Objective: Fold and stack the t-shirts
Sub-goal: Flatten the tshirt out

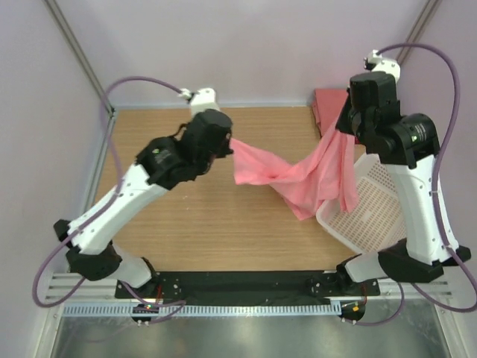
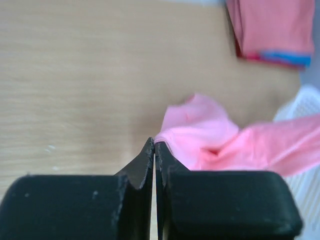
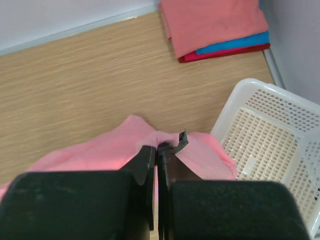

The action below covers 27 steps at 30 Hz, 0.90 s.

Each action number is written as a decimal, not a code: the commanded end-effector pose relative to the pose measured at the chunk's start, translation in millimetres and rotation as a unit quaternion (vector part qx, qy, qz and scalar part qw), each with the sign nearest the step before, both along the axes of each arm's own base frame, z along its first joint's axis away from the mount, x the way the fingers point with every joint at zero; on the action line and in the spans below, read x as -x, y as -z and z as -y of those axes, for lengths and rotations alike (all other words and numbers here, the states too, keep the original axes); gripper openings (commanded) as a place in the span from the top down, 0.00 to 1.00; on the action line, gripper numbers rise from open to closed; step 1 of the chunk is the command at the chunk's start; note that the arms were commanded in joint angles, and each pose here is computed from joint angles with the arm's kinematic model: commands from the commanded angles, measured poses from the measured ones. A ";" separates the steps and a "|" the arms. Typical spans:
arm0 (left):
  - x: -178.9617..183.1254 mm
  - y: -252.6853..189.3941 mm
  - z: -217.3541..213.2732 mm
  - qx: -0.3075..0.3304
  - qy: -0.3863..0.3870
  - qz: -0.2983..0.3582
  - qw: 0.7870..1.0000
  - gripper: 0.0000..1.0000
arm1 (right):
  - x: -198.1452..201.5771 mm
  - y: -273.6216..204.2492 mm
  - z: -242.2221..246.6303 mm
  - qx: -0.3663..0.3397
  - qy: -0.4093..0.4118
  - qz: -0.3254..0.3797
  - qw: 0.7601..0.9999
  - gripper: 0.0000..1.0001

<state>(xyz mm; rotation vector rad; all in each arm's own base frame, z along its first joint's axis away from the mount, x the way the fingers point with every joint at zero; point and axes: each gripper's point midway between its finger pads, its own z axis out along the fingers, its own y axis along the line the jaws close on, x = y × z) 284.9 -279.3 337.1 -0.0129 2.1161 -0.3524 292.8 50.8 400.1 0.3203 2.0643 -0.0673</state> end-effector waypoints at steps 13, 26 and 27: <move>70.1 -251.9 -280.7 0.052 -0.311 0.300 0.901 1.00 | 19.7 -136.2 -86.0 -0.222 -0.221 0.222 0.923 0.99; 109.4 -221.0 -292.7 0.089 -0.236 0.265 0.931 1.00 | 104.1 -145.6 -102.1 -0.252 -0.355 0.213 0.875 0.99; 111.4 -221.7 -296.6 0.089 -0.241 0.267 0.929 1.00 | 107.0 -145.6 -103.0 -0.248 -0.362 0.211 0.873 0.99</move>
